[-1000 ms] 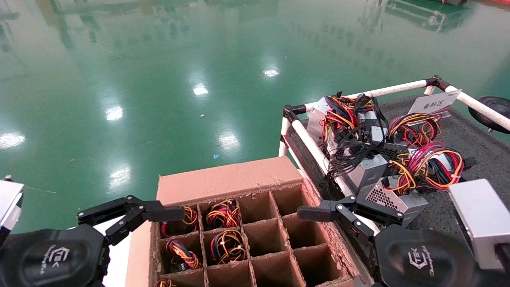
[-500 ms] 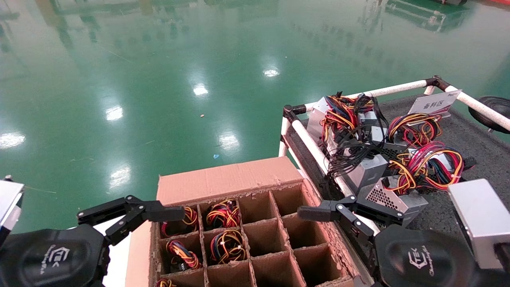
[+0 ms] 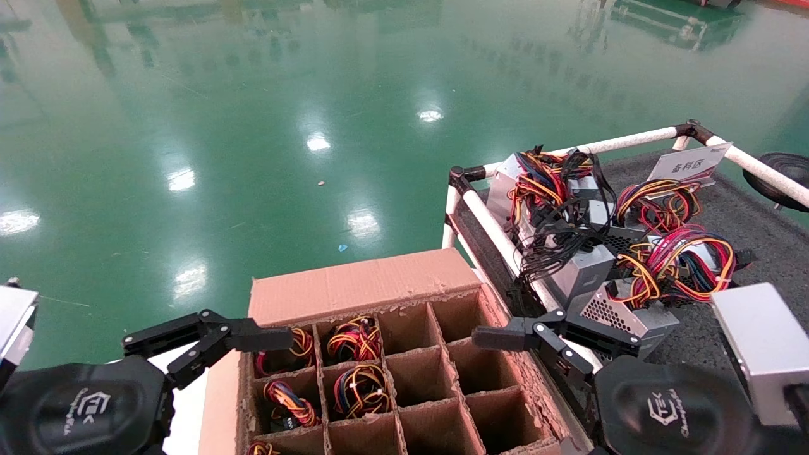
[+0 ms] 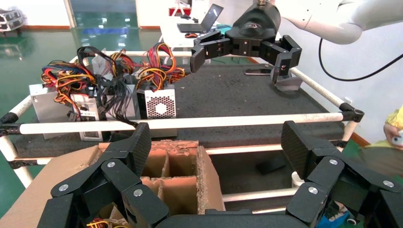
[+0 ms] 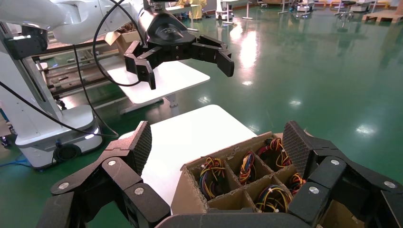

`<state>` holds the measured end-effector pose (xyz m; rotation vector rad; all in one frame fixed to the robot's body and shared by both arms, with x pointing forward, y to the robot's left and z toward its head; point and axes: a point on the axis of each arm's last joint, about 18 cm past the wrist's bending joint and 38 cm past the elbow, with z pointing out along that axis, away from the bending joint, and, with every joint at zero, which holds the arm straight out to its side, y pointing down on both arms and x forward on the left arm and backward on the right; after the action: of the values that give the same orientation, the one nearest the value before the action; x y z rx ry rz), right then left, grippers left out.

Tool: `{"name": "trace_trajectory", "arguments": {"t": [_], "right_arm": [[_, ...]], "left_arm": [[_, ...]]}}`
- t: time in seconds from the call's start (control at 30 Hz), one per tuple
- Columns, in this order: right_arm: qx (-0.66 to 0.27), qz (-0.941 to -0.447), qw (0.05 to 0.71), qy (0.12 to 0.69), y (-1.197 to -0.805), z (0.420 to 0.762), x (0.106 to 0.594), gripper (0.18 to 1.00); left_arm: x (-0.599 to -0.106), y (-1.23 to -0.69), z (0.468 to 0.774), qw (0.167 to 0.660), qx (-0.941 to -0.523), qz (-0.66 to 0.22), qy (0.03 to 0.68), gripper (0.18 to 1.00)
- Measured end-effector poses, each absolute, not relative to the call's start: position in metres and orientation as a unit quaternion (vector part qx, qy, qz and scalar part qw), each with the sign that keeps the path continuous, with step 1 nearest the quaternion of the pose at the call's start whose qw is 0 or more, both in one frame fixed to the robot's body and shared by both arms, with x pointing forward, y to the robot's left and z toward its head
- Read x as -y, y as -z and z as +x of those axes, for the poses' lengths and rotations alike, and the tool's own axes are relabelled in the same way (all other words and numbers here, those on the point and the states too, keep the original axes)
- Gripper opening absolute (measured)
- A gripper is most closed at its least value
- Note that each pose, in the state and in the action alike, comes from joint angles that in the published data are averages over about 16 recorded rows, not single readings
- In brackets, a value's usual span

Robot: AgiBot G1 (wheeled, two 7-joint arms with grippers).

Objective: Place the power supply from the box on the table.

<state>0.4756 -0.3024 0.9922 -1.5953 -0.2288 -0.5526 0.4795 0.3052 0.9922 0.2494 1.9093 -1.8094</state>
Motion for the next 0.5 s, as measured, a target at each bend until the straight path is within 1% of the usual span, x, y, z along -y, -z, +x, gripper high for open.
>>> {"name": "trace_trajectory", "arguments": {"t": [0.5], "right_arm": [[0.101,-0.705,0.659,0.244,-0.9922,0.4756,0.3025,1.000]], "left_arm": [[-0.3052,-0.9922,0.4795,0.247,-0.700,0.091,0.664,1.001]]}}
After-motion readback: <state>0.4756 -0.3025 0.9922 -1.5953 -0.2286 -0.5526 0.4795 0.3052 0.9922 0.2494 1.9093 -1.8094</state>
